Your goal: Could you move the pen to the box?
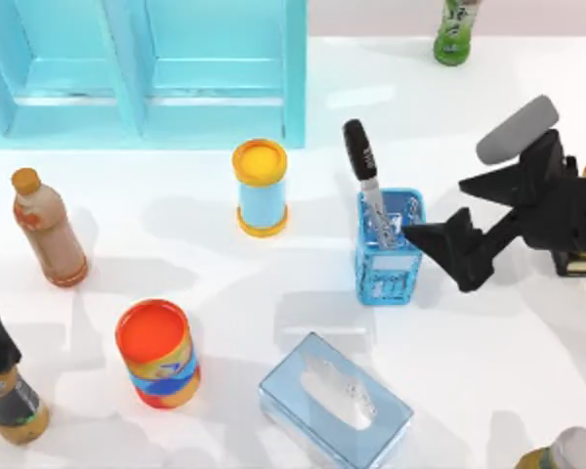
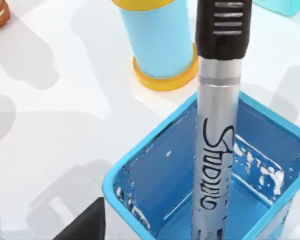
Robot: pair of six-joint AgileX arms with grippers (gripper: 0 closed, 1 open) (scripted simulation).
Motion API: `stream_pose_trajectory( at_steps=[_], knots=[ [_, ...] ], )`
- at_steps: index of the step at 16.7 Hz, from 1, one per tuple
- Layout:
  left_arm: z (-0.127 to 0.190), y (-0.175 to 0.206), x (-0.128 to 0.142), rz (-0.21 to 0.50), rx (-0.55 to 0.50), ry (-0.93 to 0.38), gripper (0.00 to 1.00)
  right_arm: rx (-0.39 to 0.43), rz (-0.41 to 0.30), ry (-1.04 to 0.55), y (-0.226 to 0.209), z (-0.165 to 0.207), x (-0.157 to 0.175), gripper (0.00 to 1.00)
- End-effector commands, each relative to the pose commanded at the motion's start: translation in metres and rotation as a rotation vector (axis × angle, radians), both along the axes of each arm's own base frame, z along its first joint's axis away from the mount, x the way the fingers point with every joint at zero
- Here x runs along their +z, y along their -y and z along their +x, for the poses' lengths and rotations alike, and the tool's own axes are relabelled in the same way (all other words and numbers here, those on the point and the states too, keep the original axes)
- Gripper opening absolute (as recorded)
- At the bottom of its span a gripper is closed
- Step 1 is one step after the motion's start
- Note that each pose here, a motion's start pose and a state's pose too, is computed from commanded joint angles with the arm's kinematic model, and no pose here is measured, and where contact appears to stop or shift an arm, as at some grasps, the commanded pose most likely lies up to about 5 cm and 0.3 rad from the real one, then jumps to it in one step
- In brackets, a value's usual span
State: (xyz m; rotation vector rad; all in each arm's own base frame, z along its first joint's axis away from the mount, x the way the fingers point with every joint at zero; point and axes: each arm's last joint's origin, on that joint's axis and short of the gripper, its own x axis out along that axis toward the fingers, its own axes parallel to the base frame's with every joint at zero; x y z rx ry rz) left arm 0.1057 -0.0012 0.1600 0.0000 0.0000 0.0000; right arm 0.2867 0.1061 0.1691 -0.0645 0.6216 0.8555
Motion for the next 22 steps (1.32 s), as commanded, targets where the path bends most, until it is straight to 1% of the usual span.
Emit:
stream_pose_trajectory(
  at_steps=[3,6,10,13,18,22],
  knots=[
    [0.000,0.000,0.000,0.000,0.000,0.000,1.00,-0.005,-0.001,-0.001,0.001,0.000,0.000,1.00],
    [0.000,0.000,0.000,0.000,0.000,0.000,1.00,0.000,0.003,0.008,-0.013,0.012,-0.006,1.00],
    [0.000,0.000,0.000,0.000,0.000,0.000,1.00,0.000,-0.004,-0.007,-0.046,0.039,-0.037,1.00],
    [0.000,0.000,0.000,0.000,0.000,0.000,1.00,0.000,-0.001,-0.002,-0.066,0.048,-0.052,1.00],
    [0.000,0.000,0.000,0.000,0.000,0.000,1.00,0.000,0.000,0.000,-0.069,0.049,-0.054,1.00],
    [0.000,0.000,0.000,0.000,0.000,0.000,1.00,0.000,0.000,0.000,-0.069,0.049,-0.054,0.70]
  ],
)
